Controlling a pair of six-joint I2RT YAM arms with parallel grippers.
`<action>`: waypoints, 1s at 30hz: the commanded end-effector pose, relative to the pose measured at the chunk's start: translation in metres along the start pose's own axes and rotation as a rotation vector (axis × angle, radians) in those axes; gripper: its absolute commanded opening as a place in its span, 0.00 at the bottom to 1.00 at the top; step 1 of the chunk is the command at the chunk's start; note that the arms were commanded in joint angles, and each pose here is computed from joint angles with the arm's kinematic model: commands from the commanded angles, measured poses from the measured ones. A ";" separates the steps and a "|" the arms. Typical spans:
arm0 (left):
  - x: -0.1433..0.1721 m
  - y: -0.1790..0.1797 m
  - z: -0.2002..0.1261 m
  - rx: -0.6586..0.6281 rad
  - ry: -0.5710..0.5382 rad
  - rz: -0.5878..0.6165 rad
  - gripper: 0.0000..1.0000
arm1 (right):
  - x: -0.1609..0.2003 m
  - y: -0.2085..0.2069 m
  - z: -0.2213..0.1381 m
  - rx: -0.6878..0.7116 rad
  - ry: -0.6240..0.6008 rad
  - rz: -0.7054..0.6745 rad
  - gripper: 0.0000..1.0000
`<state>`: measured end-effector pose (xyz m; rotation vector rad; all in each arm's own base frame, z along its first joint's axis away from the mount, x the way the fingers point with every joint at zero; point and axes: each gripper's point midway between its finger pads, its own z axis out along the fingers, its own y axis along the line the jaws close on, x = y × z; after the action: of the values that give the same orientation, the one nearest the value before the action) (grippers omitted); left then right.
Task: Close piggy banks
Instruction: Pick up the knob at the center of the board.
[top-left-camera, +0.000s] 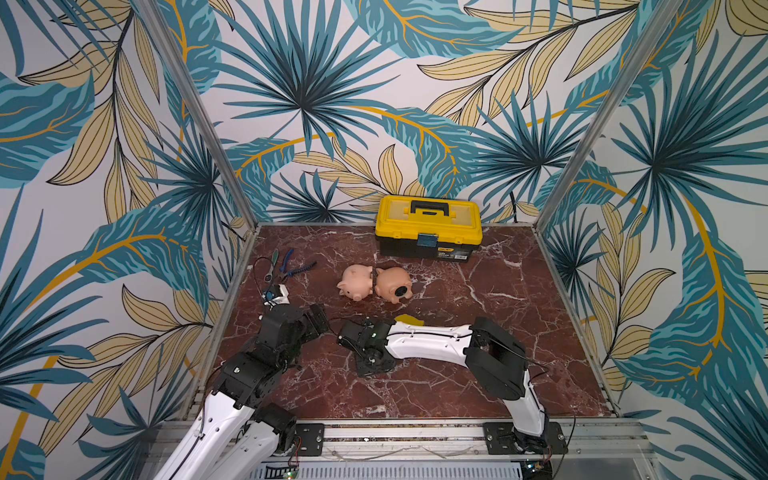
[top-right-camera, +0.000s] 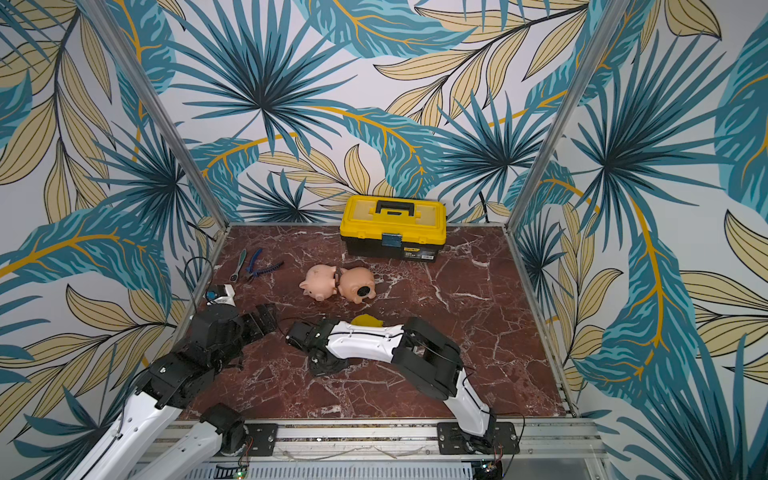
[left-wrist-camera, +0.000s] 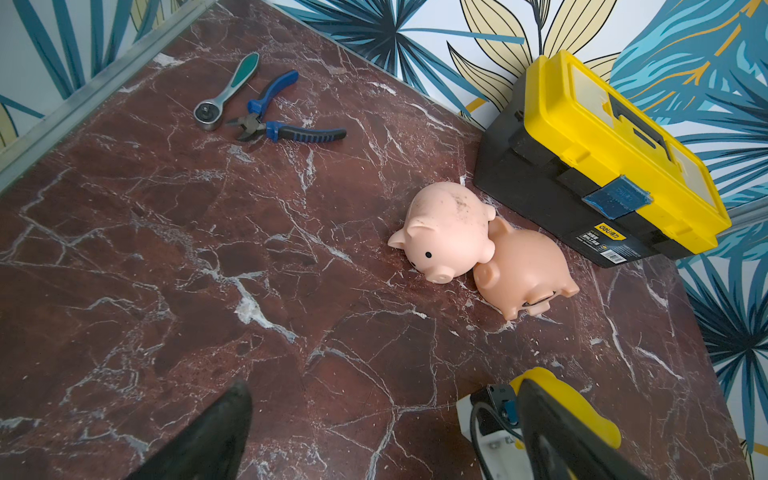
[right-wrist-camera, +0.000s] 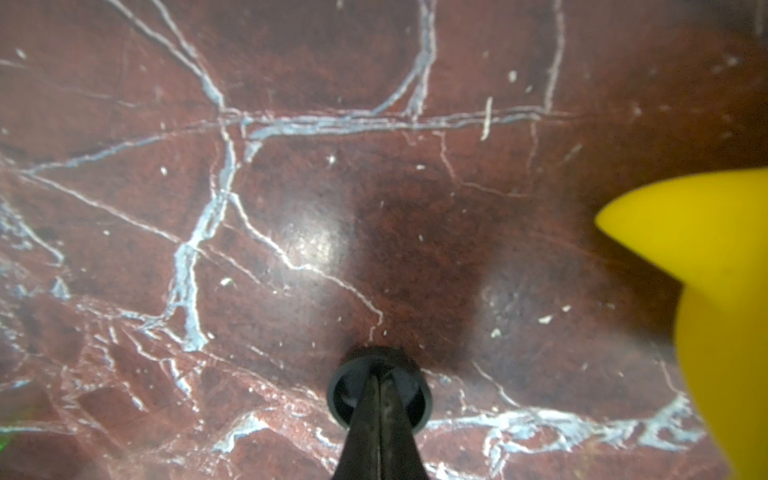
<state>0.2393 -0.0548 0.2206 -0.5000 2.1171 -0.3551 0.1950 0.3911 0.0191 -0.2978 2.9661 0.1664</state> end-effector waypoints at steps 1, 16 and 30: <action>0.007 0.006 0.003 -0.010 0.015 0.017 1.00 | 0.006 -0.009 0.009 0.043 0.014 -0.041 0.02; 0.009 -0.036 0.003 0.189 0.065 0.111 0.99 | -0.040 0.011 -0.119 -0.263 -0.289 -0.210 0.00; 0.070 -0.143 0.032 0.416 0.410 0.303 0.99 | -0.047 -0.096 -0.187 -0.373 -0.519 -0.127 0.00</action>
<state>0.2561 -0.1813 0.1910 0.0369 2.4134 -0.6598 0.2309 0.2974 0.2003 -0.3996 2.4325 0.6494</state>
